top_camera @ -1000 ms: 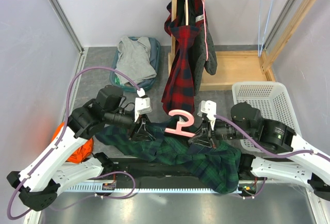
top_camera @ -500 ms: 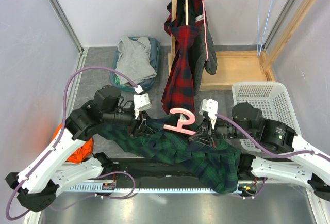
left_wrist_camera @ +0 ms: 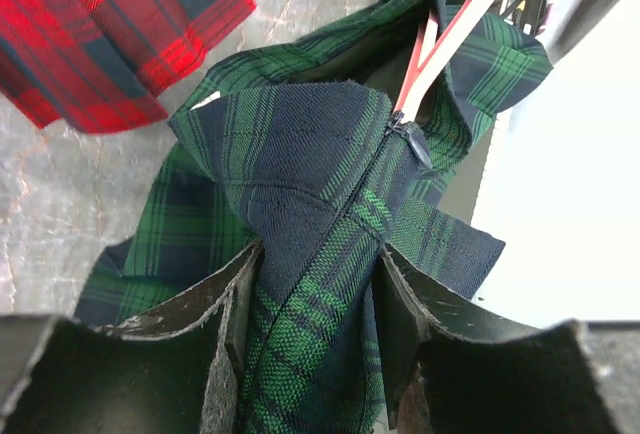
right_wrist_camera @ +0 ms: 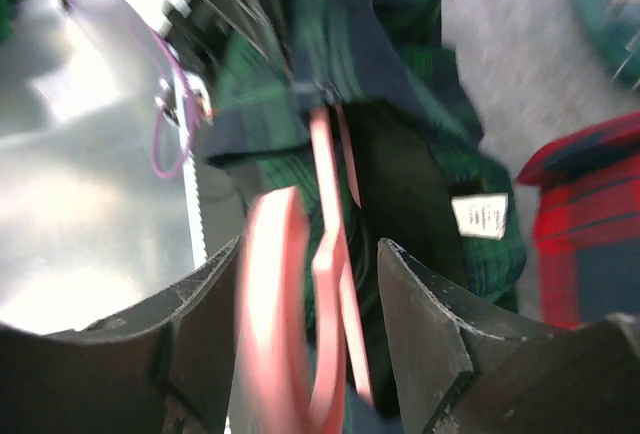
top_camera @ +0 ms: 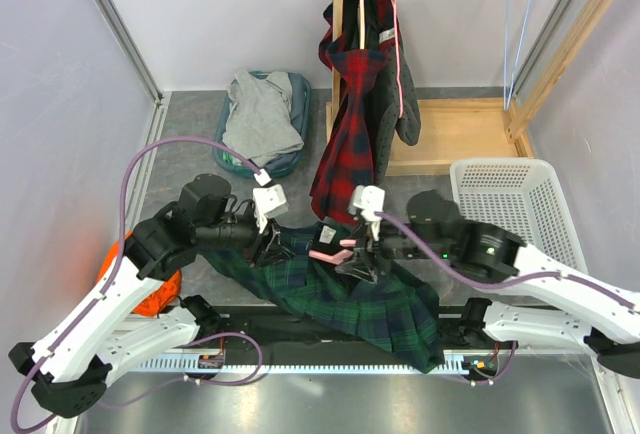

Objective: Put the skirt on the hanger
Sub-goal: Hang the skirt on the hanger.

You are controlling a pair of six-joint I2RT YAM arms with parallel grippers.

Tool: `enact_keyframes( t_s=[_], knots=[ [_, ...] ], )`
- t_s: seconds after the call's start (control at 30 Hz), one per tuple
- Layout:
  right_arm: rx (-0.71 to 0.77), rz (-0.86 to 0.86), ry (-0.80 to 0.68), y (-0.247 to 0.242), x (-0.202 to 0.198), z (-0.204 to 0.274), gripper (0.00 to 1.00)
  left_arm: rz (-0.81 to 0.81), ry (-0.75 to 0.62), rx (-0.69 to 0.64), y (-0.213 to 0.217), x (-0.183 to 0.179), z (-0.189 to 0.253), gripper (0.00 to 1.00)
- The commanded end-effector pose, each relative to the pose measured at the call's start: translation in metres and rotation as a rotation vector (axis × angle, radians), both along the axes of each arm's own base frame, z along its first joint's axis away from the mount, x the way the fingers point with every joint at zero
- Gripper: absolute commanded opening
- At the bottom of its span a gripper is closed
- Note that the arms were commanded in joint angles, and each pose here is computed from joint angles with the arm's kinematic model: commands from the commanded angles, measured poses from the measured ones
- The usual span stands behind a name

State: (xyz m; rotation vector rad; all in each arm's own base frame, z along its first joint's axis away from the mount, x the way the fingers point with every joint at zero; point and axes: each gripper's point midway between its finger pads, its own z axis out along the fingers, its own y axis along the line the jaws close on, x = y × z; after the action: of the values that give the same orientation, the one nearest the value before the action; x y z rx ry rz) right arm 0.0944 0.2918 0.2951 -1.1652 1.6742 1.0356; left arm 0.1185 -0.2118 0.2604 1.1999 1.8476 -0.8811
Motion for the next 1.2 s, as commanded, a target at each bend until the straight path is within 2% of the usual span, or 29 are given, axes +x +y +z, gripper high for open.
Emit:
enact_keyframes(
  t_s=[0.0,0.07,0.2,0.33,0.47,0.63,0.67,1.17],
  knots=[
    [-0.018,-0.063,0.028,0.012,0.014,-0.033,0.6,0.044,-0.029,-0.065,-0.007,0.011,0.013,0.02],
    [-0.016,-0.114,0.035,0.007,0.019,-0.044,0.6,0.06,-0.017,-0.05,-0.006,0.013,0.006,0.02],
    [0.108,-0.223,0.0,-0.012,0.027,-0.022,0.64,0.088,0.004,-0.024,-0.004,0.017,-0.005,0.02],
    [0.16,-0.331,-0.014,-0.033,0.035,-0.02,0.78,0.125,0.027,-0.003,-0.004,0.022,-0.015,0.02],
    [0.189,-0.358,0.026,-0.042,0.031,-0.035,0.8,0.156,0.027,-0.003,-0.004,0.028,-0.014,0.02],
    [0.263,-0.346,0.108,-0.038,0.022,-0.063,0.75,0.174,0.033,0.015,-0.004,0.033,-0.019,0.02],
    [0.318,-0.344,0.111,-0.035,0.023,-0.055,0.74,0.174,0.033,0.017,-0.004,0.033,-0.02,0.02],
    [0.318,-0.284,0.081,0.017,0.042,-0.085,0.51,0.186,0.049,0.017,-0.001,0.03,-0.024,0.02]
  ],
)
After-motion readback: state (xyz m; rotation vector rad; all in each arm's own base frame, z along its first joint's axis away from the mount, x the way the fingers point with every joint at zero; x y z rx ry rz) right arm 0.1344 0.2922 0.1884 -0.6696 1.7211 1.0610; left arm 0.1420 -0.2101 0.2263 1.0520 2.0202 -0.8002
